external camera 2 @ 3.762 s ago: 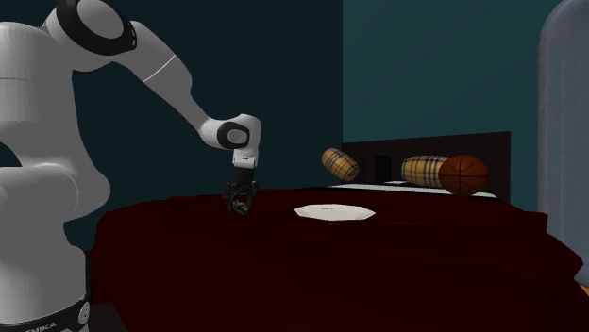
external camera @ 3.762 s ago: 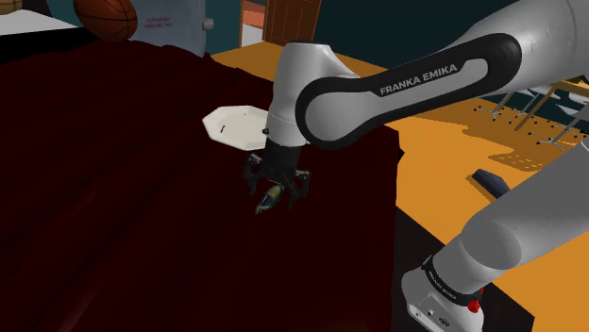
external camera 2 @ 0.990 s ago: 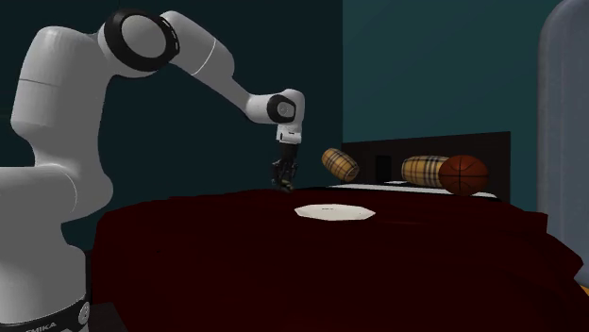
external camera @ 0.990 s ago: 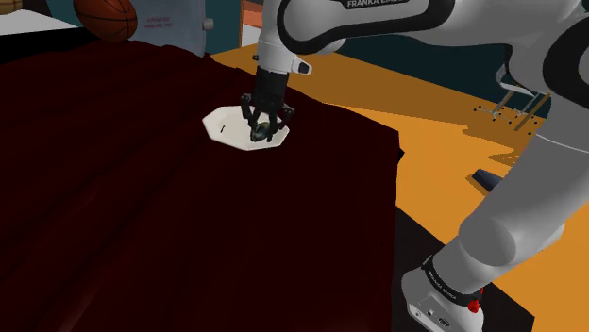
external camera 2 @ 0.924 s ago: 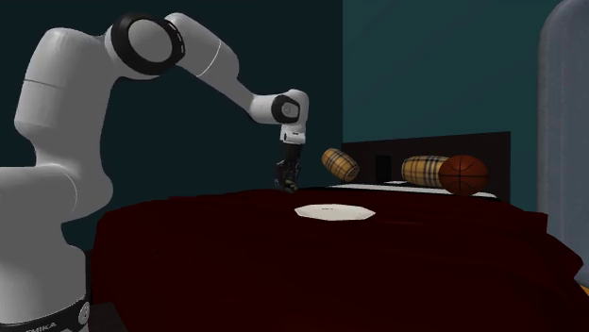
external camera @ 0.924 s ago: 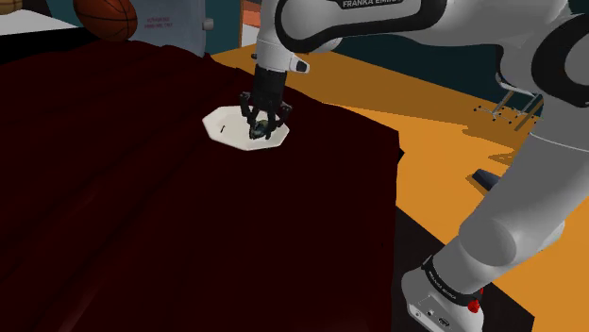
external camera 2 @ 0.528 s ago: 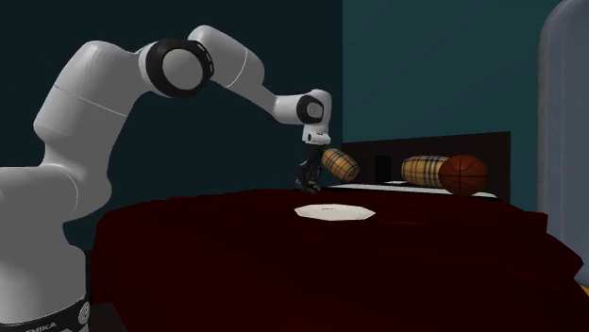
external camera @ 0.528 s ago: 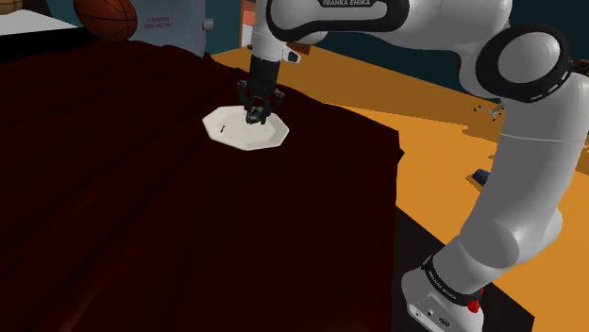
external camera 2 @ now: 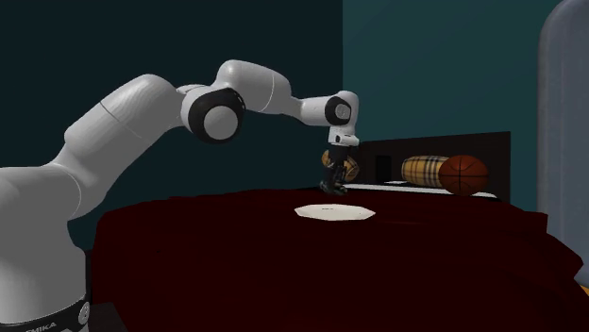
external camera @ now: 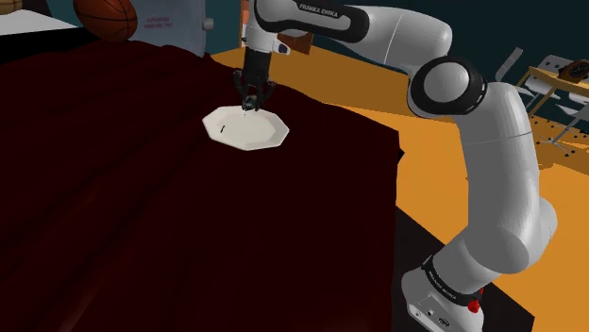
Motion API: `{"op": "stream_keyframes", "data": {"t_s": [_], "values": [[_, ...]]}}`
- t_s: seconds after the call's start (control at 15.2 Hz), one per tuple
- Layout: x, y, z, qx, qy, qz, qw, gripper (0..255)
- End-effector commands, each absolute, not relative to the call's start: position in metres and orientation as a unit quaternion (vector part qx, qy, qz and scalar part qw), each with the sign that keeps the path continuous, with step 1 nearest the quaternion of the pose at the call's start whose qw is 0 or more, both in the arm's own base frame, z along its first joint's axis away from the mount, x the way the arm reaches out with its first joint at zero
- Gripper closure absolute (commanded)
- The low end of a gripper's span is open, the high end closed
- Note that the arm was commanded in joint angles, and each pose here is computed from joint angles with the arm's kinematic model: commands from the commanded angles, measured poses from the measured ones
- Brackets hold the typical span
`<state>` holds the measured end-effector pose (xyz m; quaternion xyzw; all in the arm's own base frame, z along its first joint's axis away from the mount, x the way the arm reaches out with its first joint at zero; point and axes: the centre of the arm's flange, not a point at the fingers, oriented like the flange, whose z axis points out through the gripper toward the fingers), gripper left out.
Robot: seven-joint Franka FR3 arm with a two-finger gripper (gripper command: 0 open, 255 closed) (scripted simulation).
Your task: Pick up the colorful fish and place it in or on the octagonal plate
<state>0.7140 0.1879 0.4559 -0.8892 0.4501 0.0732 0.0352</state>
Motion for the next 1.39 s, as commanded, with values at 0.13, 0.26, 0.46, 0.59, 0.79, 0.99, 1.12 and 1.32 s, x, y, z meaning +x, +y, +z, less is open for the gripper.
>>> {"op": "stream_keyframes", "data": {"t_s": [0.13,0.26,0.46,0.59,0.79,0.99,1.12,1.32], "values": [[0.718,0.186,0.434,-0.889,0.450,0.073,0.035,255],[0.718,0.186,0.423,-0.889,0.450,0.073,0.035,255],[0.718,0.186,0.407,-0.889,0.450,0.073,0.035,255],[0.718,0.186,0.397,-0.889,0.450,0.073,0.035,255],[0.718,0.186,0.397,-0.889,0.450,0.073,0.035,255],[0.718,0.186,0.397,-0.889,0.450,0.073,0.035,255],[0.718,0.186,0.397,-0.889,0.450,0.073,0.035,255],[0.718,0.186,0.397,-0.889,0.450,0.073,0.035,0]]}}
